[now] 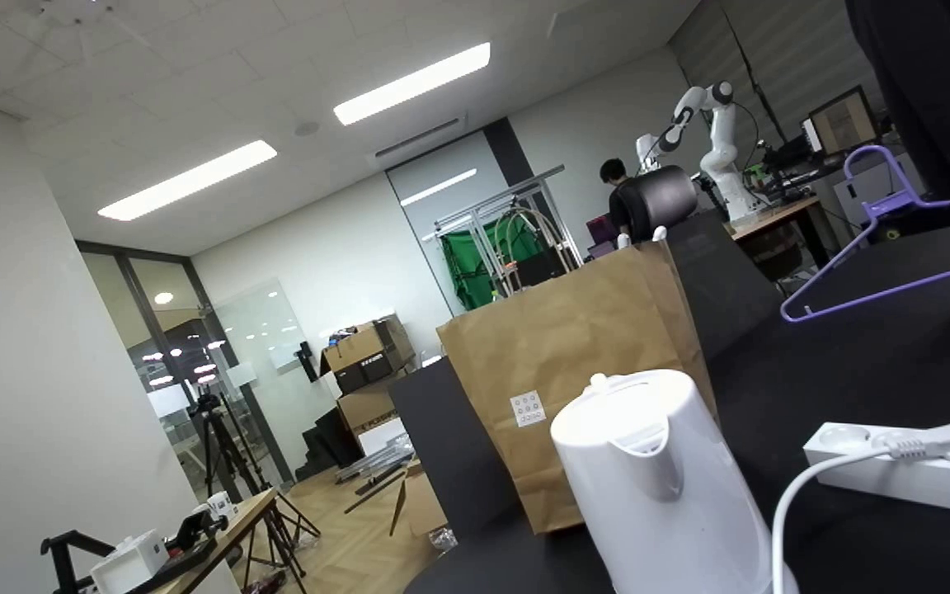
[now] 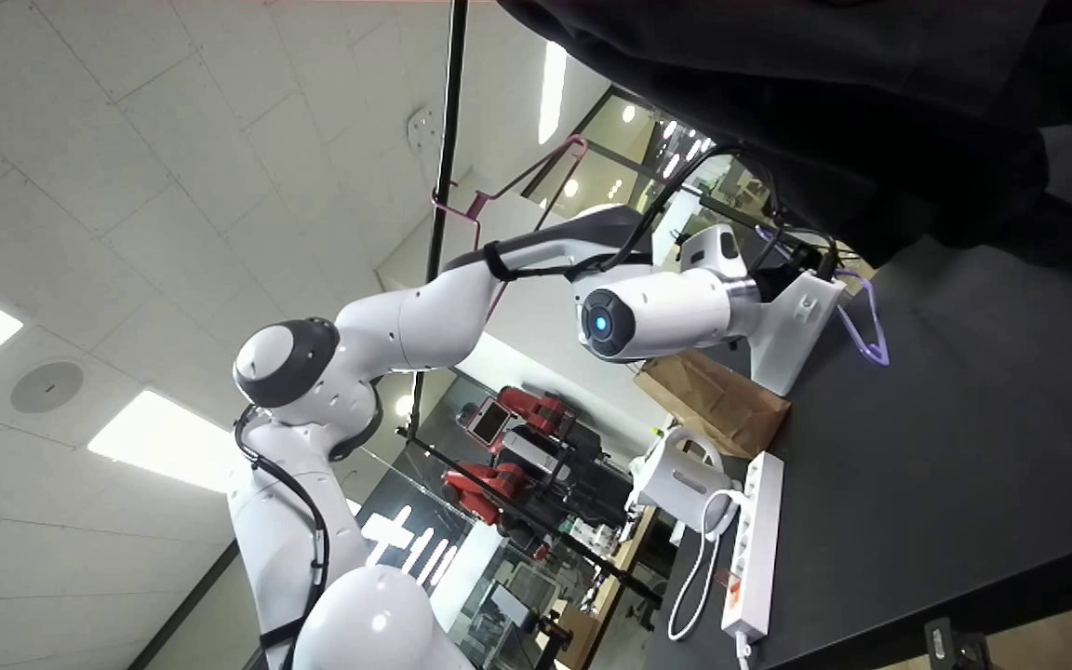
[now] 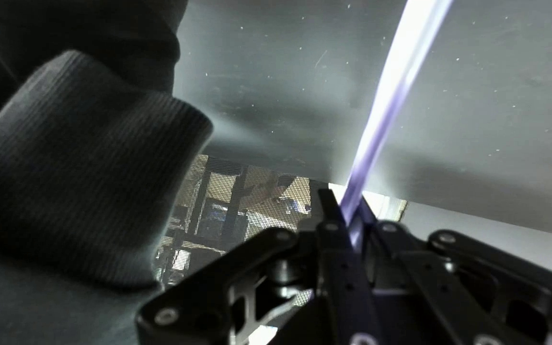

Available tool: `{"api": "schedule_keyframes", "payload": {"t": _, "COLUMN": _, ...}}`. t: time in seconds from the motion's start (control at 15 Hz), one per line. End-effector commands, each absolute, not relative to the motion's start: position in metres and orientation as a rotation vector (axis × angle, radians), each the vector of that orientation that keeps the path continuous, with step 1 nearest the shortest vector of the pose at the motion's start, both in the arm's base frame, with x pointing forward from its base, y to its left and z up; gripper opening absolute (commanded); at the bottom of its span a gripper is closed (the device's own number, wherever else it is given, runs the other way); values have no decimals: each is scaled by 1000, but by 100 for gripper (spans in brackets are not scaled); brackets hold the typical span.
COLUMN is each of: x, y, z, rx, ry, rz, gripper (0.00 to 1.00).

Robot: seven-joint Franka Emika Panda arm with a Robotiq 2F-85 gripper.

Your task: Hang the pink hang wire on the hang, then take the blue hang wire on the hang and put it on the table

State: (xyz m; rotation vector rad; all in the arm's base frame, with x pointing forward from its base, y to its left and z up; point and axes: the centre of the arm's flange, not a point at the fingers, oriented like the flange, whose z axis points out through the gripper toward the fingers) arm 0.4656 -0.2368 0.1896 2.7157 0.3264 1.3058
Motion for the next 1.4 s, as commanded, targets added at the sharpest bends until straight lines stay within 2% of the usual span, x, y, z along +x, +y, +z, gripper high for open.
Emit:
{"api": "schedule_keyframes", "payload": {"t": 0.0, "x": 460, "y": -227, "z": 173, "rx": 2675, "ry": 306, "rz": 1356, "gripper": 2}}
{"api": "schedule_keyframes", "payload": {"t": 1.33, "x": 455, "y": -206, "z": 126, "rx": 2576, "ry": 305, "rz": 1424, "gripper": 2}}
